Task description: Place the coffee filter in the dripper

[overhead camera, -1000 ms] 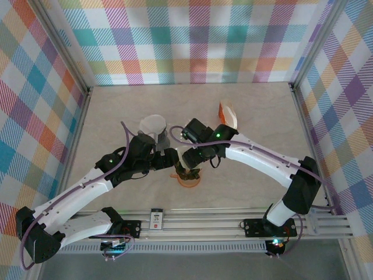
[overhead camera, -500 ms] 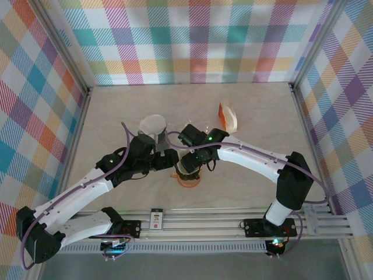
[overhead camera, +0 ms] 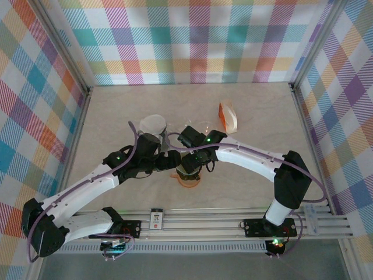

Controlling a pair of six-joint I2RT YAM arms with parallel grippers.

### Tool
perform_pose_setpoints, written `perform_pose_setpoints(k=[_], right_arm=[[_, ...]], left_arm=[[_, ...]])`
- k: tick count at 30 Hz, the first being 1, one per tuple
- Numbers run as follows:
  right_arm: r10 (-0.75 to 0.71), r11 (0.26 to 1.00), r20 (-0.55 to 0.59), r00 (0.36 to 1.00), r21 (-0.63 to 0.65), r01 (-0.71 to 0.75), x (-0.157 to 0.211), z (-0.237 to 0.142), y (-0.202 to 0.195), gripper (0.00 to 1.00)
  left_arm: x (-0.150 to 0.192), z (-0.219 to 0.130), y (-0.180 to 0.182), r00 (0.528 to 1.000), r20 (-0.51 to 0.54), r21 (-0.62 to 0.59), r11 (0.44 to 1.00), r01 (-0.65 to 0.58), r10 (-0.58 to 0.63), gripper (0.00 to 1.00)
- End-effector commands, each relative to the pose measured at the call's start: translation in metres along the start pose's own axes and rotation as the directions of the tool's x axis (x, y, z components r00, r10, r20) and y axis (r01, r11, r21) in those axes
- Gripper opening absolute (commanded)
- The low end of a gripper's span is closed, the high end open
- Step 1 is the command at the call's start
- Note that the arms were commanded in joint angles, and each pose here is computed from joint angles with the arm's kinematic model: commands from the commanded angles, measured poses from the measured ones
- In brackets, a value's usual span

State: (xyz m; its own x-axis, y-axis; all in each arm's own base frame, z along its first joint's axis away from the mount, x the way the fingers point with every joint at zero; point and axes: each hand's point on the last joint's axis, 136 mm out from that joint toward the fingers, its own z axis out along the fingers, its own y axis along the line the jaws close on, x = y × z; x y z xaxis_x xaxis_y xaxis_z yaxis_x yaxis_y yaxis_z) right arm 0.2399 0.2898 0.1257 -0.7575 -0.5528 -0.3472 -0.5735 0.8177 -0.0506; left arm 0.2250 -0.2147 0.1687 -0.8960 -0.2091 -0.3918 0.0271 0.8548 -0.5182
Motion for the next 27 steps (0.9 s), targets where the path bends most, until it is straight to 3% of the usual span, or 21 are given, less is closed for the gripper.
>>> perform_pose_setpoints(k=[1,7,17,27], right_arm=[[0.007,1.0,-0.006,1.0,0.006,-0.007,0.003,0.002,0.001,0.87],[0.023,1.0,0.006,1.0,0.012,-0.023,0.002,0.0,-0.001,0.87],[0.082,0.997,0.088,0.993,-0.011,-0.081,-0.011,-0.029,-0.011,0.88],[0.161,0.986,0.063,0.985,0.027,-0.163,0.009,-0.02,-0.034,0.88]], left_arm=[[-0.005,-0.001,0.006,1.0,0.01,-0.04,0.999,-0.016,0.017,0.82],[-0.009,-0.009,0.011,0.999,0.035,-0.067,0.998,-0.017,0.019,0.7],[-0.008,-0.007,0.007,1.0,0.026,-0.046,0.999,-0.015,0.016,0.73],[-0.006,-0.006,0.008,1.0,0.021,-0.048,0.999,-0.014,0.015,0.73]])
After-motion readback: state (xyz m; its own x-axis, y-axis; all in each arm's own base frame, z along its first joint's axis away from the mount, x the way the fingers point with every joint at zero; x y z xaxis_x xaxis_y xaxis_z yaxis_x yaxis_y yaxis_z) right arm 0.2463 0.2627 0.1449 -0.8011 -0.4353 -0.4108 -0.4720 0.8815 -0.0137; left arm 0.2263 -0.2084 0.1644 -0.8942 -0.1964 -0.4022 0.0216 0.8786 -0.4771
